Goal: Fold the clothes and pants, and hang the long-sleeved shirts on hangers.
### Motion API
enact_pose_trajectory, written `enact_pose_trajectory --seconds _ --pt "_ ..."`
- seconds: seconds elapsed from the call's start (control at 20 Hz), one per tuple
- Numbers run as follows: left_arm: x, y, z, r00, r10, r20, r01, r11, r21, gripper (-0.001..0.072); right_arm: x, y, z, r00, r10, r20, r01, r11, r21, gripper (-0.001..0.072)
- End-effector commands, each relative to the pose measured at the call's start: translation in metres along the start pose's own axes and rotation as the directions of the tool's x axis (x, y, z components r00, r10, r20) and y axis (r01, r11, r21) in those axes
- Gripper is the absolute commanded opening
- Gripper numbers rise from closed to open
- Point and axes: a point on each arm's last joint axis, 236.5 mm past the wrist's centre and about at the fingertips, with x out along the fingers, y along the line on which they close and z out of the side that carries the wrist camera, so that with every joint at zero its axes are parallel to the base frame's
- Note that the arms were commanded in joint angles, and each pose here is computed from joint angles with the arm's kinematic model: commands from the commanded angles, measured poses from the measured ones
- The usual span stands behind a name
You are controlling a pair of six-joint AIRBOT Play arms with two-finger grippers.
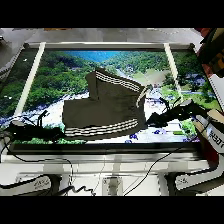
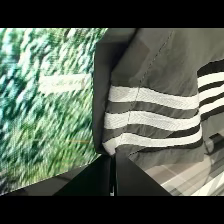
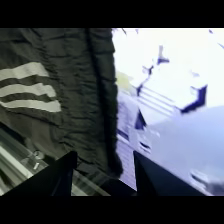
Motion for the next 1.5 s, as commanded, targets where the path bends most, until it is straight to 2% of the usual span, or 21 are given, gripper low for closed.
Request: enact_pose_trajectory --seconds 0.0,0.05,0.15,0.25,0.4,0.5,0.6,0.7,0.75,0.8,0.9,1.0,1.1,1.2,1.25,1.35,1.45 --pt "0.001 0.002 0.000 1.000 0.007 0.000 -0.007 1.000 0.007 0.0012 0.018 0.003 -0.006 0.998 0.030 -0.050 -0.028 0.999 0.046 0.0408" --pt "0.001 0.001 -0.001 1.000 0.004 -0.003 -0.004 1.000 0.006 0.0012 0.024 0.005 -0.008 0.997 0.035 -0.062 -0.033 0.999 0.031 0.0395" --pt "0.000 0.001 0.000 1.000 0.004 -0.002 -0.004 1.000 0.007 0.0011 0.025 0.011 -0.002 0.998 0.037 -0.049 -0.039 0.998 -0.042 0.0200" --pt "-0.004 -0.003 0.004 1.000 -0.005 0.006 0.005 1.000 0.015 0.0011 0.014 0.023 0.011 0.999 0.044 -0.007 -0.045 0.996 -0.080 0.0097" --pt "-0.028 -0.032 0.033 0.994 -0.076 0.075 0.071 0.996 0.057 0.0010 -0.024 0.056 0.040 0.993 0.042 0.113 -0.020 0.981 -0.191 0.0027" --pt "-0.061 -0.062 0.063 0.977 -0.119 0.176 0.096 0.986 0.135 0.0010 -0.061 0.093 0.057 0.972 0.067 0.224 0.002 0.956 -0.294 0.0027" --pt "-0.116 -0.109 0.102 0.917 -0.188 0.351 0.098 0.961 0.258 0.0010 -0.102 0.143 0.062 0.937 0.121 0.327 0.023 0.915 -0.403 0.0027" --pt "-0.185 -0.173 0.124 0.814 -0.286 0.506 0.062 0.908 0.413 0.0009 -0.143 0.205 0.049 0.892 0.194 0.407 0.055 0.849 -0.525 0.0026" --pt "-0.223 -0.209 0.124 0.751 -0.341 0.566 0.015 0.866 0.500 0.0009 -0.160 0.236 0.037 0.870 0.235 0.434 0.071 0.810 -0.582 0.0027" --pt "-0.261 -0.243 0.119 0.682 -0.386 0.621 -0.050 0.823 0.566 0.0010 -0.178 0.267 0.023 0.844 0.281 0.457 0.091 0.765 -0.637 0.0027" --pt "-0.331 -0.296 0.102 0.526 -0.423 0.738 -0.229 0.765 0.602 0.0010 -0.216 0.329 -0.013 0.769 0.387 0.508 0.144 0.670 -0.728 0.0027" --pt "-0.407 -0.339 0.072 0.280 -0.449 0.848 -0.416 0.740 0.529 0.0010 -0.253 0.381 -0.057 0.680 0.504 0.532 0.177 0.592 -0.786 0.0027" --pt "-0.476 -0.366 0.027 -0.012 -0.460 0.888 -0.533 0.754 0.384 0.0010 -0.278 0.419 -0.106 0.603 0.607 0.519 0.159 0.546 -0.823 0.0027" --pt "-0.518 -0.377 -0.021 -0.211 -0.445 0.870 -0.623 0.747 0.231 0.0010 -0.290 0.445 -0.155 0.562 0.688 0.459 0.096 0.497 -0.862 0.0027" --pt "-0.527 -0.382 -0.041 -0.258 -0.445 0.858 -0.657 0.732 0.182 0.0010 -0.294 0.457 -0.179 0.546 0.726 0.418 0.064 0.462 -0.885 0.0027" --pt "-0.530 -0.387 -0.067 -0.297 -0.441 0.847 -0.712 0.694 0.112 0.0010 -0.299 0.472 -0.213 0.519 0.774 0.364 0.042 0.402 -0.915 0.0027" --pt "-0.531 -0.385 -0.070 -0.302 -0.428 0.852 -0.731 0.678 0.081 0.0010 -0.304 0.476 -0.215 0.490 0.786 0.378 0.056 0.404 -0.913 0.0026"
